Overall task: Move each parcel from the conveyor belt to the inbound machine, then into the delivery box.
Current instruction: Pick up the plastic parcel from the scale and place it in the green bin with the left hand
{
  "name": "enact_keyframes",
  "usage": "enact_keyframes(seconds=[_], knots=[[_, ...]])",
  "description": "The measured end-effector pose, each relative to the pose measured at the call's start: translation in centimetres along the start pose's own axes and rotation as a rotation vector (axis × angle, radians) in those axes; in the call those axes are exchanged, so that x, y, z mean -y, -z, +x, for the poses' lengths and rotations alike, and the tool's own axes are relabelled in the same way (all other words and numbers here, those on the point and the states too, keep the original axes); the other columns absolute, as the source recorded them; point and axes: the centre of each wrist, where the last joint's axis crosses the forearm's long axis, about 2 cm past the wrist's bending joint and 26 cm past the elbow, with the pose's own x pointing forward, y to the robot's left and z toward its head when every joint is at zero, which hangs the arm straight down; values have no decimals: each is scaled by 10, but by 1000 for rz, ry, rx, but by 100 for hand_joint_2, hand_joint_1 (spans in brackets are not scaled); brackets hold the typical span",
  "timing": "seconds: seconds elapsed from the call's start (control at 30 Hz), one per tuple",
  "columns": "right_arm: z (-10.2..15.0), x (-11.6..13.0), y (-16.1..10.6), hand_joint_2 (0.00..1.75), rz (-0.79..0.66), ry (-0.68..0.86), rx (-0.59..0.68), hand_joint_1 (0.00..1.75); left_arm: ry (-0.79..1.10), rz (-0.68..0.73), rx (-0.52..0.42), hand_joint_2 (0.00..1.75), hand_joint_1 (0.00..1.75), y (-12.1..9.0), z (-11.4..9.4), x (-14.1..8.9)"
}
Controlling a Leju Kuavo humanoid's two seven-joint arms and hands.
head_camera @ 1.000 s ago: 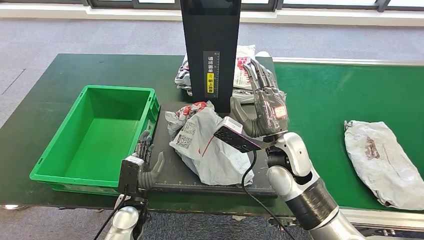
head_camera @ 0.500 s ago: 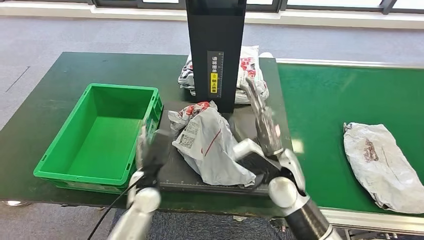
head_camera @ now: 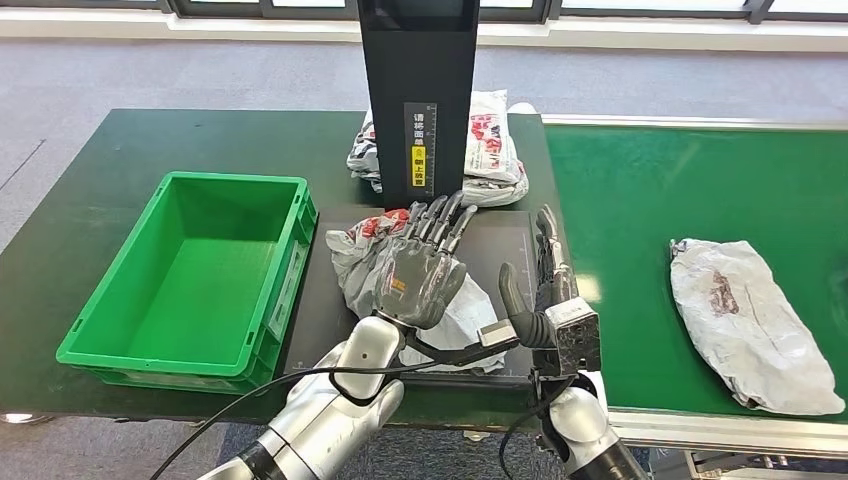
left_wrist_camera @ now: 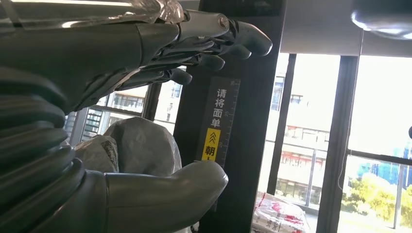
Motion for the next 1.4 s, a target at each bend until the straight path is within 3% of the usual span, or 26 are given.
enact_keyframes(seconds=[0.2,0.43,0.87,1.0,1.23,1.27,1.4], knots=[[0,1,0,175,-6,-3,-15,0,12,-54,7,175,0,0,-1,3],[2,6,-6,175,-23,-53,-12,0,91,-261,-35,175,0,10,-14,11],[10,6,-13,175,-32,-52,2,0,140,-329,-78,175,0,13,-26,17],[14,14,-19,175,-85,-67,7,0,196,-407,-137,175,0,13,-42,18],[23,25,-25,175,-151,-93,20,0,256,-609,-91,175,2,10,-71,23],[24,25,-25,175,-156,-96,22,0,259,-637,-80,175,7,9,-74,24],[28,25,-24,175,-175,-104,21,0,263,-747,-35,175,173,6,-86,27]])
